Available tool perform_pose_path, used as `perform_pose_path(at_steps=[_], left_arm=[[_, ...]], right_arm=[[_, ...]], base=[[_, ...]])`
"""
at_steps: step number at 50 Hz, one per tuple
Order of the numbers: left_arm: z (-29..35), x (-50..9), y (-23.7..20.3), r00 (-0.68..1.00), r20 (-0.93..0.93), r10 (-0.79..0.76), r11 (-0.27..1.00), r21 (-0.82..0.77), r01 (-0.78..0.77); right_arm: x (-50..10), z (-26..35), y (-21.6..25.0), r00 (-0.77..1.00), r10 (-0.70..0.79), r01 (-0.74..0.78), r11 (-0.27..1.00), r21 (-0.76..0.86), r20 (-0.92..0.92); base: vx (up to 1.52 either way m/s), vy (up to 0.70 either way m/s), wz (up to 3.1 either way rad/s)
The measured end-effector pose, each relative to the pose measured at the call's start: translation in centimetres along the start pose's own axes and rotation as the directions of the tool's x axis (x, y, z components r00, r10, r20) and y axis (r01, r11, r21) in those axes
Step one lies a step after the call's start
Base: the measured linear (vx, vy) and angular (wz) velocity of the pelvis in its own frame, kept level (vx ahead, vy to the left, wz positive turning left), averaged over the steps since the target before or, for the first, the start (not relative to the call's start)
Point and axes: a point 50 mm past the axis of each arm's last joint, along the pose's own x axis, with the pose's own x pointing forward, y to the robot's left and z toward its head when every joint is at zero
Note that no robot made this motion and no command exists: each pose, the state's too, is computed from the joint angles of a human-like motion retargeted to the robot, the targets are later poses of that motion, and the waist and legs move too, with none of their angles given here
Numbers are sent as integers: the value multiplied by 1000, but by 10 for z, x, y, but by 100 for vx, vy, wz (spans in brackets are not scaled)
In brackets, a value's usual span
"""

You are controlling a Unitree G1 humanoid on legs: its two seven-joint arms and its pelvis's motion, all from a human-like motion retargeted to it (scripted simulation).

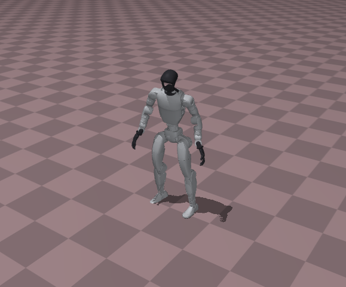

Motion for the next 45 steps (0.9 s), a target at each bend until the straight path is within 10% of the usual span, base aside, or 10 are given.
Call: perform_pose_path(at_steps=[25, 45], left_arm=[[-66, -23, -25, 966, -196, -171, 885, 400, 238], [-66, -30, -16, 969, -168, -182, 926, 303, 226]], right_arm=[[-34, -83, 23, 967, 88, -60, 991, 123, -238], [-34, -86, 21, 967, 70, -60, 997, 47, -247]], base=[[9, 2, -32], [0, 0, 2]])
